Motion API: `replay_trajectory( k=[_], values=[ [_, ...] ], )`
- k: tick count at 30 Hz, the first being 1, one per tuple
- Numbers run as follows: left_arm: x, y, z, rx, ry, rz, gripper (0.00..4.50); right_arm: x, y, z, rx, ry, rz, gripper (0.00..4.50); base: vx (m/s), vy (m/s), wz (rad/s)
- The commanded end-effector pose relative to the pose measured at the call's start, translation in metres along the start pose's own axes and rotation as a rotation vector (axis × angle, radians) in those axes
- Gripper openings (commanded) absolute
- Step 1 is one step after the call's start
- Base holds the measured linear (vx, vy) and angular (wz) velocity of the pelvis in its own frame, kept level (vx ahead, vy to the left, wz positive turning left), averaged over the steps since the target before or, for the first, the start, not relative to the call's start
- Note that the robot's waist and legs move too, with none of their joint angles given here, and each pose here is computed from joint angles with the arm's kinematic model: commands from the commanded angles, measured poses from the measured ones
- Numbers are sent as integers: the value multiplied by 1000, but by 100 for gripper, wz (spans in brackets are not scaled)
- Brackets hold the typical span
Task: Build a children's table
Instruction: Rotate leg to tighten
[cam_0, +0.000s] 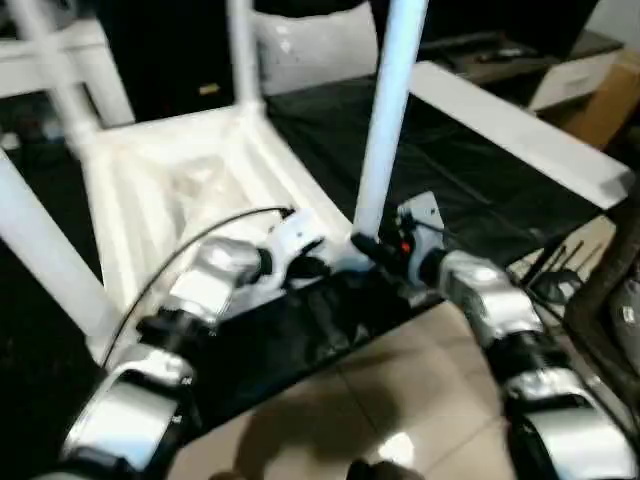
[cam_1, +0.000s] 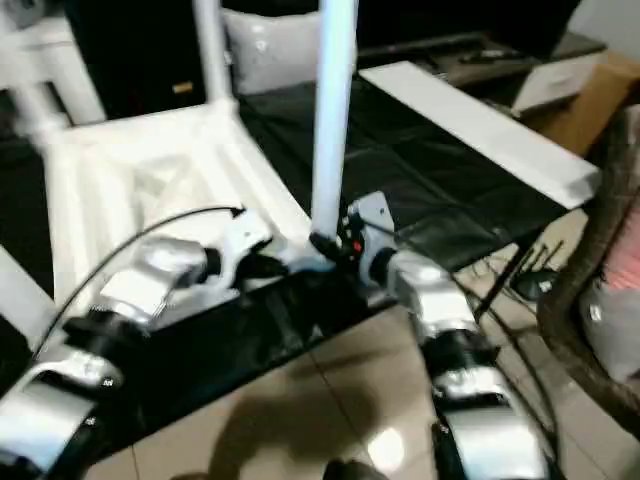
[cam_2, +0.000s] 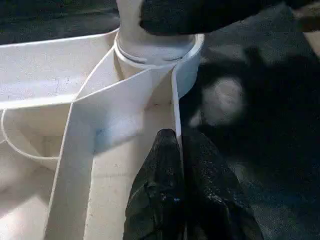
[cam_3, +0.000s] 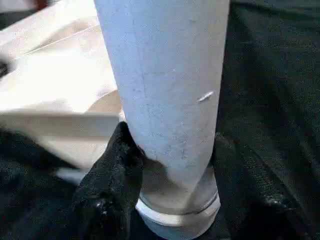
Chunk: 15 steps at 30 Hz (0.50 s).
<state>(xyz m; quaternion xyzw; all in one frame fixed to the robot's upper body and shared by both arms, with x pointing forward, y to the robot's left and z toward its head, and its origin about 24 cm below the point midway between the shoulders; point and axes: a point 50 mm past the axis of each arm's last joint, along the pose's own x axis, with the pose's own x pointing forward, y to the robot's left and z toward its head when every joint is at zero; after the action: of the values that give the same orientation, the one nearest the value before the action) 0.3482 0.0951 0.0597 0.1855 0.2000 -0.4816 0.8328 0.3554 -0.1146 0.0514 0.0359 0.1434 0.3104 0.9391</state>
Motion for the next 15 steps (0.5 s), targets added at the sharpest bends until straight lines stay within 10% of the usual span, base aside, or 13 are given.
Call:
replay_trajectory(
  k=[1,15],
  values=[
    [13,-13,42,123,-137,-82,0,10,8,0,48,-19,-53,259,0,0,0],
    [-10,17,24,299,-35,43,0,-40,1,-4,-68,-124,69,384,0,0,0]
  ],
)
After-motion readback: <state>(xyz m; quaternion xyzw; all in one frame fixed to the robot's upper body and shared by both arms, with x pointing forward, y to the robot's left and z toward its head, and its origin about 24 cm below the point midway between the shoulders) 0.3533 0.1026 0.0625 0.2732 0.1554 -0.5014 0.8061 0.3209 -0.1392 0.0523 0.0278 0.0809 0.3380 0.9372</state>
